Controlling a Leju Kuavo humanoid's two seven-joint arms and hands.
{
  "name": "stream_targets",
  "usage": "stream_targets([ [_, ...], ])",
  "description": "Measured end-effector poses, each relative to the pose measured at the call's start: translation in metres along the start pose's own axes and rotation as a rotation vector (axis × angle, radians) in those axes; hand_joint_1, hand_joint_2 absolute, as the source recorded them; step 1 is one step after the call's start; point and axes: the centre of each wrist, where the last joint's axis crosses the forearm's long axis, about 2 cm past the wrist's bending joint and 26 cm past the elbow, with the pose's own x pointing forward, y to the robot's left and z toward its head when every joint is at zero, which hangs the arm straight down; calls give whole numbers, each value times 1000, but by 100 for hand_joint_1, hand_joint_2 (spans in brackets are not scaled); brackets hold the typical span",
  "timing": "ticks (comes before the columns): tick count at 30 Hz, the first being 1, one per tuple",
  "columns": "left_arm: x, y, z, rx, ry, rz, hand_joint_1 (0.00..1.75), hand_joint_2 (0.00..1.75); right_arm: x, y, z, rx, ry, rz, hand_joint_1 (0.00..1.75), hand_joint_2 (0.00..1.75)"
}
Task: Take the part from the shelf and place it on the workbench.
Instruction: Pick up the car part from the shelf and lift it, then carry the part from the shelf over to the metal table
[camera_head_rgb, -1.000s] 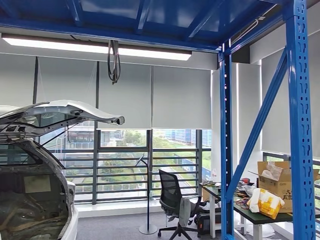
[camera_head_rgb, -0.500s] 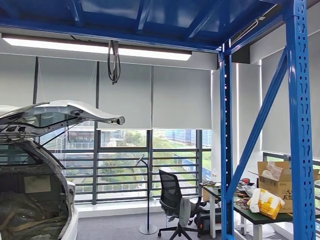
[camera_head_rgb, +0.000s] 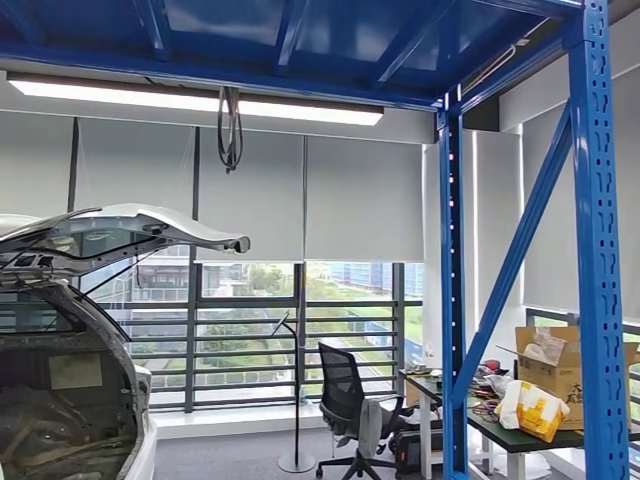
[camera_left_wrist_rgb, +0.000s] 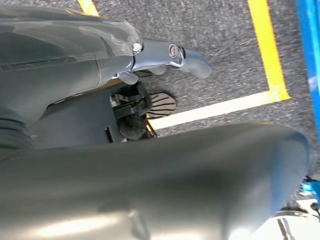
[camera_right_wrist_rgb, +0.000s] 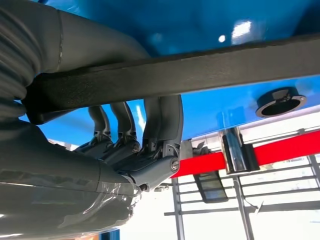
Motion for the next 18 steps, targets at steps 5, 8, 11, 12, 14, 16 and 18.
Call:
stream_targets([
  [5, 1, -2, 0, -61, -24, 75, 0, 131, -2, 0, 1, -4, 8, -7, 175, 175],
  [8, 0, -3, 0, -74, -27, 105, 0, 175, -4, 0, 2, -5, 8, -9, 175, 175],
  [11, 0, -3, 0, -86, -21, 114, 0, 175, -4, 0, 2, -5, 6, -10, 175, 175],
  [12, 0, -3, 0, -90, -20, 115, 0, 175, -4, 0, 2, -5, 6, -11, 175, 175],
  [14, 0, -3, 0, -100, -19, 123, 0, 175, -5, 0, 2, -4, 6, -12, 175, 175],
  [16, 0, -3, 0, -110, -20, 133, 0, 175, -5, 0, 2, -2, 6, -13, 175, 175],
  [18, 0, -3, 0, -115, -20, 137, 0, 175, -5, 0, 2, 0, 6, -13, 175, 175],
])
